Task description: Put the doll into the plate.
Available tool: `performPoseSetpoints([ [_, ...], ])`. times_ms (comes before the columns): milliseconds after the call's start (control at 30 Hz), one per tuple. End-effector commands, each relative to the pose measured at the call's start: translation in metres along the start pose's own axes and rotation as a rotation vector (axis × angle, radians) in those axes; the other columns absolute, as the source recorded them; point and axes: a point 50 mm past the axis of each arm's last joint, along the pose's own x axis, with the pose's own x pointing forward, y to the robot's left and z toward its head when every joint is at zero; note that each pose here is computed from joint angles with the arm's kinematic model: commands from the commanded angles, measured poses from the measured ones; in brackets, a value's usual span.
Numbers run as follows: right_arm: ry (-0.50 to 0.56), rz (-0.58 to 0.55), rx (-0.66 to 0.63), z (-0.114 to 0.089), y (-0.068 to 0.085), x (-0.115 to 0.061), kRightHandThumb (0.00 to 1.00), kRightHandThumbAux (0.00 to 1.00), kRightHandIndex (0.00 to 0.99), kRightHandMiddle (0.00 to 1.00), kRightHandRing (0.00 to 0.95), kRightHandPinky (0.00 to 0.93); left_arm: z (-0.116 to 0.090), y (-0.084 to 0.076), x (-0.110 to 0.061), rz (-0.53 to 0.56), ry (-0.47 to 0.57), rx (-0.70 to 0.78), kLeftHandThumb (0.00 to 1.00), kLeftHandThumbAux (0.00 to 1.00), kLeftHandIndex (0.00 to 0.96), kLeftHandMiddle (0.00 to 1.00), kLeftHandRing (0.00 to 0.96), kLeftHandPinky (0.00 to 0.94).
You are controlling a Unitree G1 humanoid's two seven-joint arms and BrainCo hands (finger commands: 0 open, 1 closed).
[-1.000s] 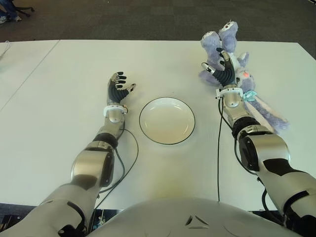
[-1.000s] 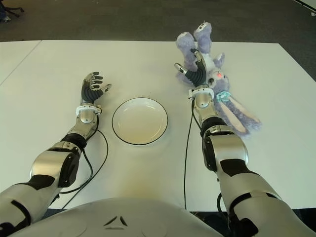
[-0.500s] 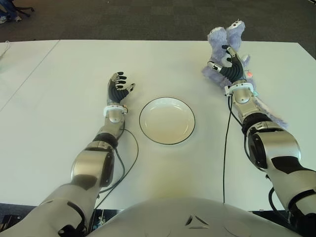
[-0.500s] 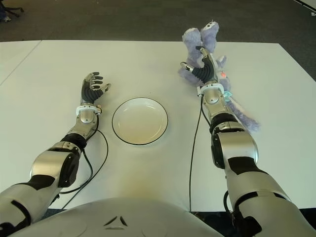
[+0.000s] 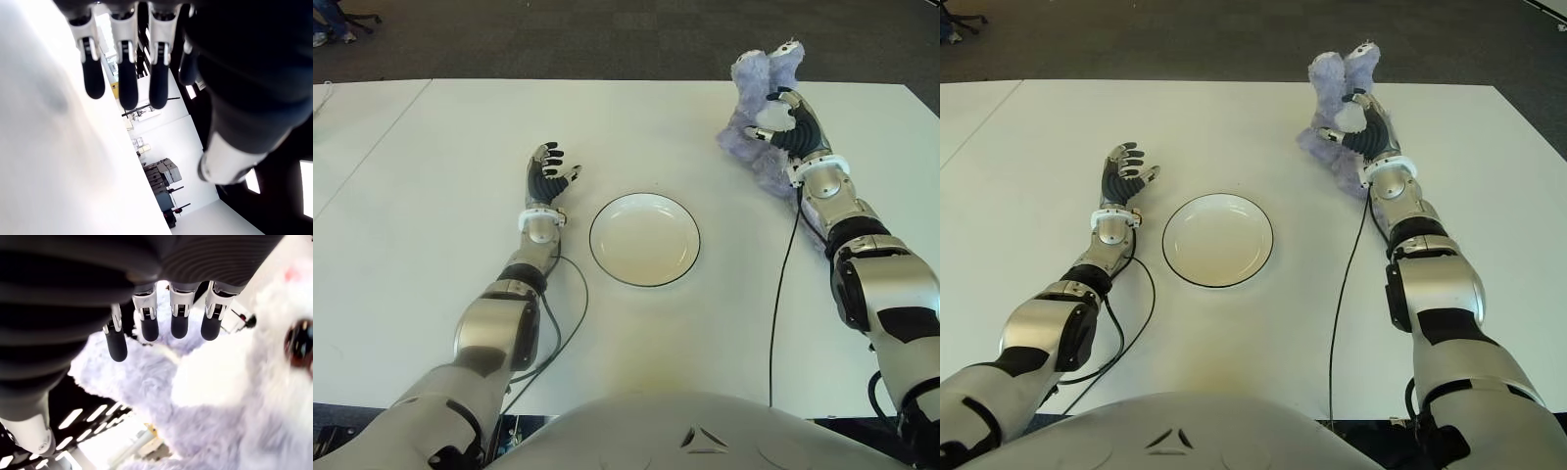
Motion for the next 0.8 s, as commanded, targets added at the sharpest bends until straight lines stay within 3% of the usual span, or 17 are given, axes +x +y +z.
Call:
performPoseSetpoints([
  [33, 0.031, 0.011, -0.05, -0.001, -0.015, 0.005, 0.204, 0.619, 0.199, 0.0, 0.0, 0.0, -0.088, -0.023, -0.079, -0.14, 0.423, 0.05, 0.152, 0.798, 0.224, 0.319, 0.323, 0.306],
  [300, 0.03, -0.023, -0.031, 0.002, -0.03, 0.009, 0.273, 0.651, 0.224, 0.015, 0.0, 0.0, -0.088, -0.023, -0.079, -0.14, 0.426, 0.045, 0.139, 0.8, 0.23, 0.328, 0.332, 0.298],
  [800, -0.024, -0.108, -0.101, 0.012, -0.06, 0.015, 0.154, 0.668, 0.274, 0.061, 0.0, 0.0, -0.088, -0.023, -0.079, -0.143, 0.432, 0.041, 0.127, 0.795, 0.227, 0.315, 0.317, 0.297],
])
